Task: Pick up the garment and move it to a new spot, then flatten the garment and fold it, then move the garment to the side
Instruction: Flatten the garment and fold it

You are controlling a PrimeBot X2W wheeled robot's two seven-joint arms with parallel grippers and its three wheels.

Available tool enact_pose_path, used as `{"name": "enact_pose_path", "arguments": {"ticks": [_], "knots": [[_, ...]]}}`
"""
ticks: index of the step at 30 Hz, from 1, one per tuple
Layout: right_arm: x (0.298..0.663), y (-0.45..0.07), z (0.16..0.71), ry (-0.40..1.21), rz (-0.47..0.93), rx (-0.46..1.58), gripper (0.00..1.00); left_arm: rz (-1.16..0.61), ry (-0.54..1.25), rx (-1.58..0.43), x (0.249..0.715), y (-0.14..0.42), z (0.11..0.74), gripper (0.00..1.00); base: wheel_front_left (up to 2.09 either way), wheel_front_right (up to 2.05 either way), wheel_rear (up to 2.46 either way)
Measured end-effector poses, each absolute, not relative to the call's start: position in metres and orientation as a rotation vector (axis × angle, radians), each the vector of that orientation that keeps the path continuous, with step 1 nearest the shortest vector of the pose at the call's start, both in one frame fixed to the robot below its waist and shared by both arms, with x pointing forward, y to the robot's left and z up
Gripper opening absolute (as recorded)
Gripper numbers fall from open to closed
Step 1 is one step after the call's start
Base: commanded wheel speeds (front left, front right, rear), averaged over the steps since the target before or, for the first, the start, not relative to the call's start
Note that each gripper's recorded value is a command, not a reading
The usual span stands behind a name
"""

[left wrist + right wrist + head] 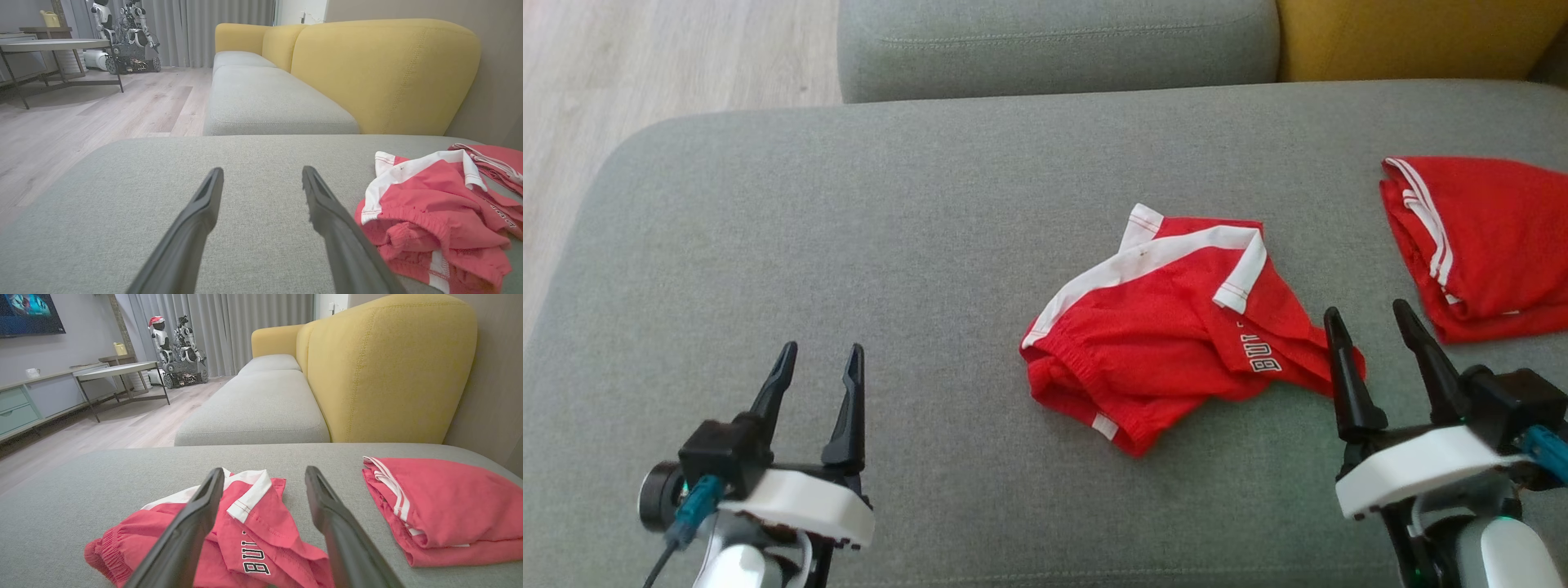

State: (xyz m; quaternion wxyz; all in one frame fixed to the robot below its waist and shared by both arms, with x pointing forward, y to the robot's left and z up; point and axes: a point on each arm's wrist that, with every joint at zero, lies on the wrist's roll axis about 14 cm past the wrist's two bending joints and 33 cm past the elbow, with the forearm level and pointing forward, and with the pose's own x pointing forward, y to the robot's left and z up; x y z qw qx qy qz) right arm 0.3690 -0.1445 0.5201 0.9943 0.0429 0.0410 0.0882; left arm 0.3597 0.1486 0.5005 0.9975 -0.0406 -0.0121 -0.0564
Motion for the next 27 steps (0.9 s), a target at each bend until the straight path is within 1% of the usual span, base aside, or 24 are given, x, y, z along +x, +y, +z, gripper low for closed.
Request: {"name": "enact_pose_path", "arguments": {"ticks": [7, 12, 15, 16, 21, 24, 27], "knots": [[0.372, -0.144, 0.514, 0.103, 0.177, 0.087, 1.00, -0.148, 0.008, -0.120, 0.363, 0.135, 0.495, 1.00, 0.00, 0.00, 0.00], [0.376, -0.143, 0.506, 0.129, 0.180, 0.090, 1.00, -0.288, 0.019, -0.187, 0.387, 0.087, 0.507, 1.00, 0.00, 0.00, 0.00], [0.377, -0.144, 0.500, 0.147, 0.173, 0.094, 1.00, -0.391, 0.061, -0.223, 0.399, 0.052, 0.507, 1.00, 0.00, 0.00, 0.00], [0.377, -0.144, 0.500, 0.147, 0.173, 0.094, 1.00, -0.391, 0.061, -0.223, 0.399, 0.052, 0.507, 1.00, 0.00, 0.00, 0.00], [0.382, -0.153, 0.500, 0.144, 0.146, 0.099, 1.00, -0.490, 0.266, -0.285, 0.395, 0.013, 0.464, 1.00, 0.00, 0.00, 0.00], [0.381, -0.161, 0.495, 0.159, 0.123, 0.098, 1.00, -0.513, 0.404, -0.309, 0.386, 0.002, 0.432, 1.00, 0.00, 0.00, 0.00], [0.379, -0.167, 0.487, 0.183, 0.102, 0.106, 1.00, -0.528, 0.491, -0.334, 0.382, -0.005, 0.412, 1.00, 0.00, 0.00, 0.00]]}}
